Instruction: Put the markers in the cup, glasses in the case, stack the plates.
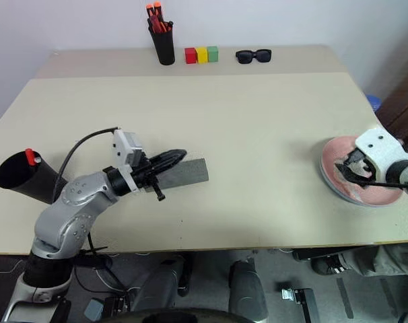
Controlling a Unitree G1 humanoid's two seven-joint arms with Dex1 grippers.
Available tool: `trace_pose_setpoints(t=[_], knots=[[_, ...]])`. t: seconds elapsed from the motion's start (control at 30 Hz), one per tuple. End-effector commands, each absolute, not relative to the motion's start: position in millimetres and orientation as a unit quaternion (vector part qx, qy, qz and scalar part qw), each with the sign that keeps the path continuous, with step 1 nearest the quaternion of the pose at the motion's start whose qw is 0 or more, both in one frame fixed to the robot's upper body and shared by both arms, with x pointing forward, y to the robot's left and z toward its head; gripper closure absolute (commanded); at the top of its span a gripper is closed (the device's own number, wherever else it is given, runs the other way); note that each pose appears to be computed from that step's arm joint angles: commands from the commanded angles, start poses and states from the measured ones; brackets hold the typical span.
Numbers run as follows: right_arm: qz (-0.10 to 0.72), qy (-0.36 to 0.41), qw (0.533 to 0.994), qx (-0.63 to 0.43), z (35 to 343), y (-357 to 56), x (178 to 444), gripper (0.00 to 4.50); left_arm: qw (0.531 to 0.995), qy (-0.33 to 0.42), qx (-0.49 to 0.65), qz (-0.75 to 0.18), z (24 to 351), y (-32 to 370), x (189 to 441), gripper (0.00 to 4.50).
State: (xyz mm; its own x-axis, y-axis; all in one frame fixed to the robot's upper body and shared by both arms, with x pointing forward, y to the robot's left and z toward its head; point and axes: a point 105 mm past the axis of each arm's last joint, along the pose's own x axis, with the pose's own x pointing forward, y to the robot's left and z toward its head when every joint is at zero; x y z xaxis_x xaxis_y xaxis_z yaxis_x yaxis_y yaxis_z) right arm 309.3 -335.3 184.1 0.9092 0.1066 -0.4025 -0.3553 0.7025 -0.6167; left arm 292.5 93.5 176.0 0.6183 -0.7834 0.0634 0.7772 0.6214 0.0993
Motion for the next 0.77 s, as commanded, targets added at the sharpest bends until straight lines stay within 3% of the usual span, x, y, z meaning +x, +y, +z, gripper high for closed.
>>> trace_pose_setpoints(t=[0.03, 0.4, 0.77], knots=[[0.214, 0.094, 0.912, -0.336, 201.6, -288.7, 318.9, 0.34, 0.932, -0.076, 0.065, -0.348, 187.2, 121.9, 300.9, 4.5], [0.395, 0.016, 0.899, -0.19, 196.7, -200.9, 328.5, 0.34, 0.963, -0.053, 0.103, -0.244, 173.3, 177.6, 278.2, 4.5], [0.397, 0.028, 0.897, -0.194, 189.6, -197.1, 333.2, 0.34, 0.97, -0.045, 0.105, -0.215, 170.0, 190.5, 272.8, 4.5]])
